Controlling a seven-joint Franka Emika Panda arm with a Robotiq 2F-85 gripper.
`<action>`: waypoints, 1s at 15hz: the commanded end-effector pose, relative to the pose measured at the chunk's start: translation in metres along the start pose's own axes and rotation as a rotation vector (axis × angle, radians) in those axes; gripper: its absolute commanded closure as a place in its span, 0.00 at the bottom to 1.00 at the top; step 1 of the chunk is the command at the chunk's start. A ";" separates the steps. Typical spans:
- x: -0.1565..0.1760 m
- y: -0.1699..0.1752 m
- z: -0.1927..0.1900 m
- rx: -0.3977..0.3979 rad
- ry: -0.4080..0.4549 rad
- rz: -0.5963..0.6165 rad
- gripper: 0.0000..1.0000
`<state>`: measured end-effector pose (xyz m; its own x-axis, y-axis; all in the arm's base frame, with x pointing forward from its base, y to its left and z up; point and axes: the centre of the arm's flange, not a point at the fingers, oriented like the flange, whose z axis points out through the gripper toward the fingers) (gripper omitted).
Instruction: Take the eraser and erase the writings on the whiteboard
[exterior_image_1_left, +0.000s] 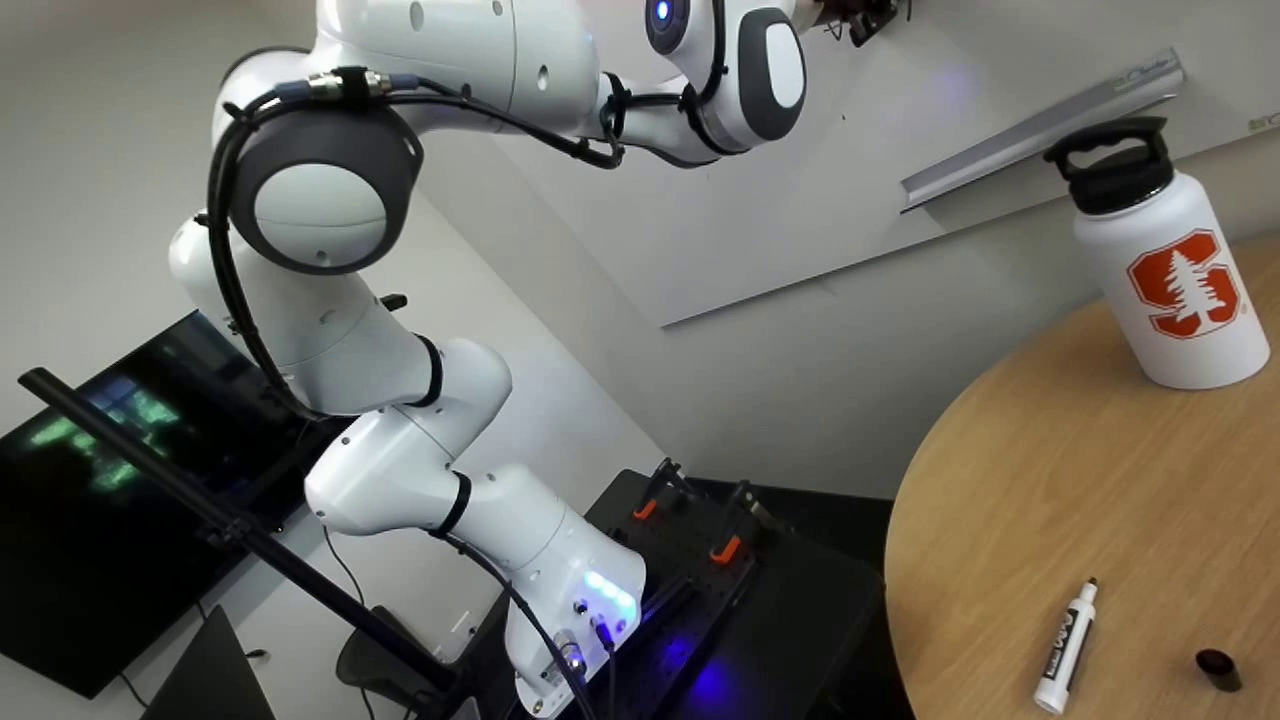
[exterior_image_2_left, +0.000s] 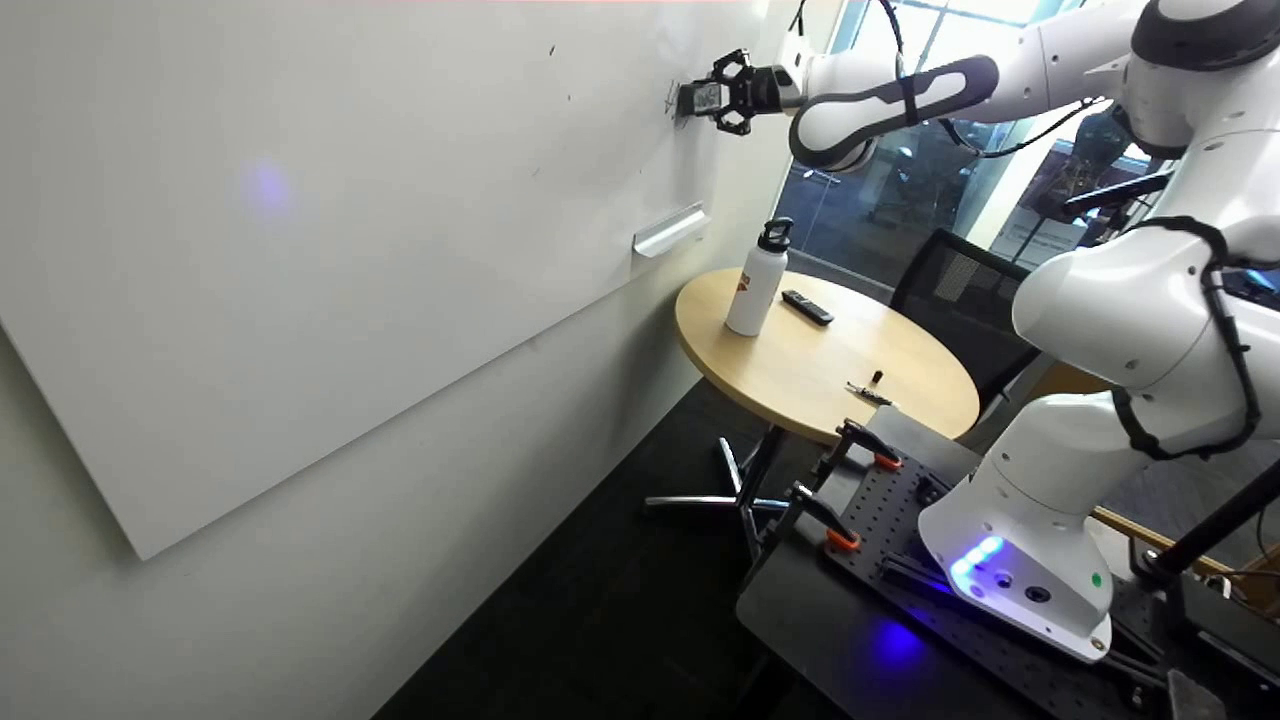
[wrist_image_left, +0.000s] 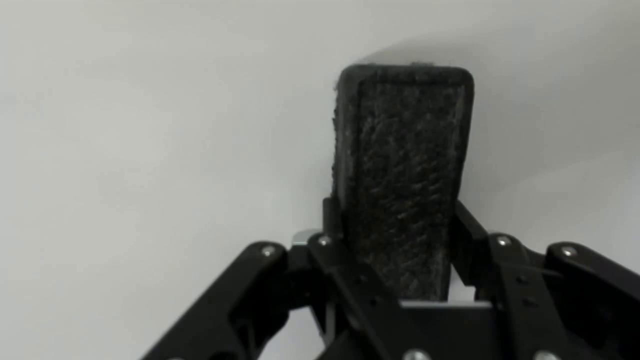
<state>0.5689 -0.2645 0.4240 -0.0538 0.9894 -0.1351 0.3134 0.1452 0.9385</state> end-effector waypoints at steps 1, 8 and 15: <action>0.082 0.007 0.019 -0.030 0.162 -0.054 0.73; 0.167 -0.008 0.028 -0.014 0.350 -0.186 0.73; 0.155 0.010 0.009 -0.105 0.272 -0.296 0.73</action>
<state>0.5581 -0.1112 0.3808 -0.4341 0.8645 -0.2534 0.2608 0.3898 0.8832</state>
